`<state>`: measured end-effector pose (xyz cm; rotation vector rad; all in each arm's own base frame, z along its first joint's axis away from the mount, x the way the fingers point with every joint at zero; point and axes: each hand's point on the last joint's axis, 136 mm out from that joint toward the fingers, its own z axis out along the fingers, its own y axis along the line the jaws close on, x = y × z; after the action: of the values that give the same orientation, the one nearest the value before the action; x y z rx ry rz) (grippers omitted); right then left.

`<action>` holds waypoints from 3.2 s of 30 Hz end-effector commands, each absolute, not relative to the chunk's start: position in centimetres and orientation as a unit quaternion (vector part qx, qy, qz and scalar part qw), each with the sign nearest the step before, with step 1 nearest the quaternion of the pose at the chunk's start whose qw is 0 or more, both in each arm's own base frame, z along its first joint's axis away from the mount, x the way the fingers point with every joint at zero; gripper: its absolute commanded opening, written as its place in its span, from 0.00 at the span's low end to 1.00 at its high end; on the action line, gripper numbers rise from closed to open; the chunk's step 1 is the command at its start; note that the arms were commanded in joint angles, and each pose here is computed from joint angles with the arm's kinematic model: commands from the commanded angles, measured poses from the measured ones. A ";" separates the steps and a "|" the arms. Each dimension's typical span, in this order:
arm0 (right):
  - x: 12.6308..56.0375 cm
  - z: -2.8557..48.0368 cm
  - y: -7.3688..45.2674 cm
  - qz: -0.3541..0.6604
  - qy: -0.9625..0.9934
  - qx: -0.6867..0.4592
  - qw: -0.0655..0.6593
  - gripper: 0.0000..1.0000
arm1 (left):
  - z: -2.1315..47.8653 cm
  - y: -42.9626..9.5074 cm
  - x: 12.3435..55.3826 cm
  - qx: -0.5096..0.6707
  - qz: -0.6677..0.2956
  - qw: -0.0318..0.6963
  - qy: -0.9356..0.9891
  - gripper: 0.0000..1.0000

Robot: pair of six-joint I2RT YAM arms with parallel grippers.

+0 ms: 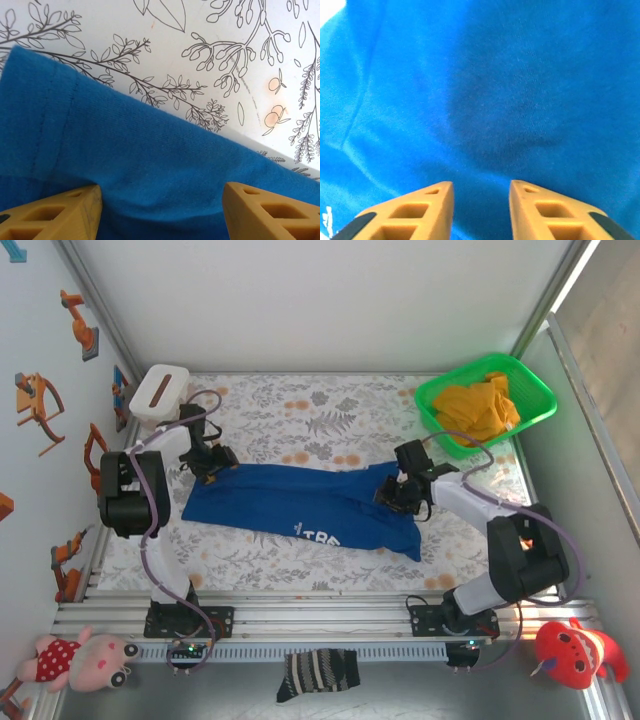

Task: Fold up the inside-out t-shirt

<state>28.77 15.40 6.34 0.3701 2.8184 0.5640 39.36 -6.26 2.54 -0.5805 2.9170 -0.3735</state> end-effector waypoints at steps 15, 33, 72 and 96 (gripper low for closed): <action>30.8 5.6 9.8 0.129 0.969 0.146 0.150 0.85 | 9.3 -6.6 39.2 -0.180 -0.151 0.123 0.964 0.64; 29.3 3.7 16.5 0.246 0.953 0.137 0.111 0.68 | 8.2 -6.1 38.8 -0.187 -0.151 0.114 0.964 0.64; 32.7 10.7 10.7 0.189 0.959 0.158 0.136 0.00 | 4.4 -8.8 36.4 -0.138 -0.125 0.076 0.980 0.65; 32.9 17.2 38.3 0.306 0.931 0.127 0.154 0.00 | -0.3 -10.5 36.3 -0.129 -0.110 0.031 0.985 0.65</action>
<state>32.07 35.63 16.08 0.2447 2.7298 0.7944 37.09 -9.49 2.25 -0.3967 2.9728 -0.3176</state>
